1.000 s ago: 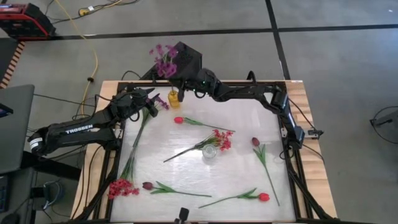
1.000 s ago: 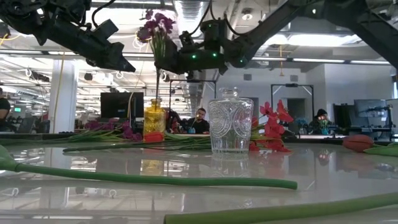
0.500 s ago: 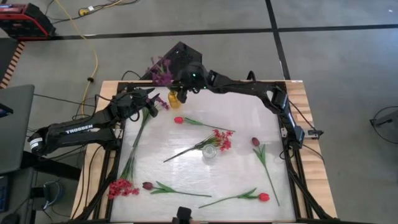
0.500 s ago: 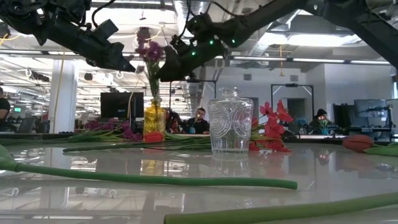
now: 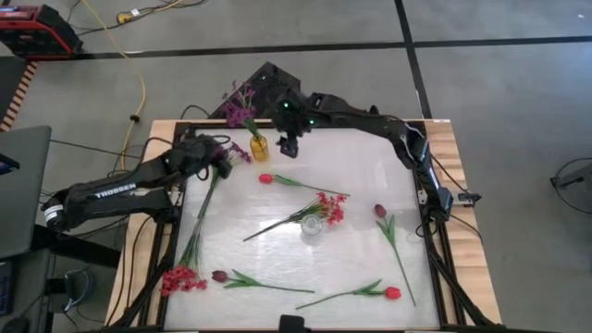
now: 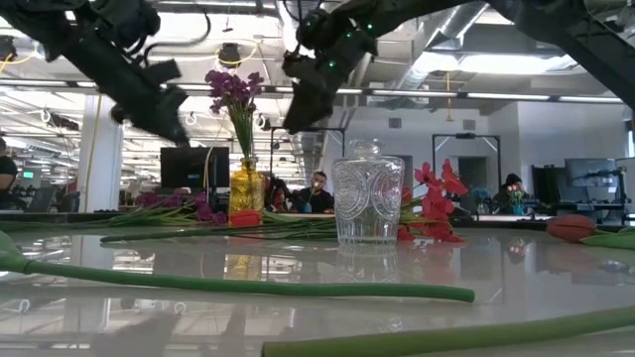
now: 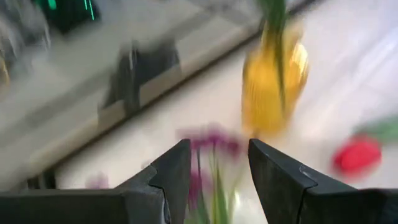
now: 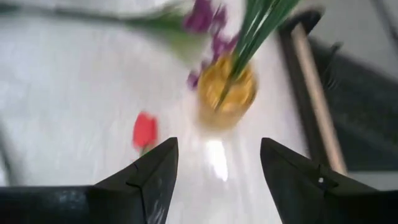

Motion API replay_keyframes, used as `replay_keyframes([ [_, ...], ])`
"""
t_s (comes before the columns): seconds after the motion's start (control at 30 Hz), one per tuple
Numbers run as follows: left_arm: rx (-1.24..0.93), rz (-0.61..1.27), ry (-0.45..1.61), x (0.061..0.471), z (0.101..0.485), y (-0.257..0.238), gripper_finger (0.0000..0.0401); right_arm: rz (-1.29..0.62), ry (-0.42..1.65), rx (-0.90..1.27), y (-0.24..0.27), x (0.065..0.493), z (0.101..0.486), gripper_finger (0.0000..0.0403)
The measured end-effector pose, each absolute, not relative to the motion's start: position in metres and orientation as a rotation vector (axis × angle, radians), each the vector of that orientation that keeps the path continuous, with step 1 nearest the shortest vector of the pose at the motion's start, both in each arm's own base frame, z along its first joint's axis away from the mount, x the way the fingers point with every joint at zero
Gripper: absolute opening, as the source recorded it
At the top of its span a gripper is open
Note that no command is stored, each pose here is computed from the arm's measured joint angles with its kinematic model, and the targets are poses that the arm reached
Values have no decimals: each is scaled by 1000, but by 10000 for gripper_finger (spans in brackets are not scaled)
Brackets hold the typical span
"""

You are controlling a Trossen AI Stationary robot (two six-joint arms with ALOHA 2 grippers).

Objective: Sort flowers into vase by color
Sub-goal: Put the purple flowers into the yellow vase

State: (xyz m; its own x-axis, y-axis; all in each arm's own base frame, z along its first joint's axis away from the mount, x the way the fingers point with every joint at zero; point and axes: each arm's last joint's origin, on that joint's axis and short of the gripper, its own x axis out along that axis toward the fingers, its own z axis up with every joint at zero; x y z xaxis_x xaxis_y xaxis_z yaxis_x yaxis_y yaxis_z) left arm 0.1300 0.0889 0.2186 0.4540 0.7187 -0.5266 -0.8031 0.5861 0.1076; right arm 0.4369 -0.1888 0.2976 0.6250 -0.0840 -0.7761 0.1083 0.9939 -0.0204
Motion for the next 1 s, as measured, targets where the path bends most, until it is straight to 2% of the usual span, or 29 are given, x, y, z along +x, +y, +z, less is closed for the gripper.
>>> replay_keyframes([
  [0.1,-287,951,677,123,212,82,151,-20,946,93,-186,431,290,255],
  [0.27,-370,939,704,128,205,81,151,106,991,196,-178,427,279,255],
  [0.47,-430,934,910,142,176,88,151,224,1027,138,-155,430,265,255],
  [0.63,-476,1077,1025,146,155,98,151,250,1025,98,-151,421,267,255],
  [0.83,-546,1092,1063,147,144,103,151,312,980,68,-154,406,264,255],
  [1.0,-587,1061,1071,148,140,107,150,293,908,67,-167,391,265,255],
])
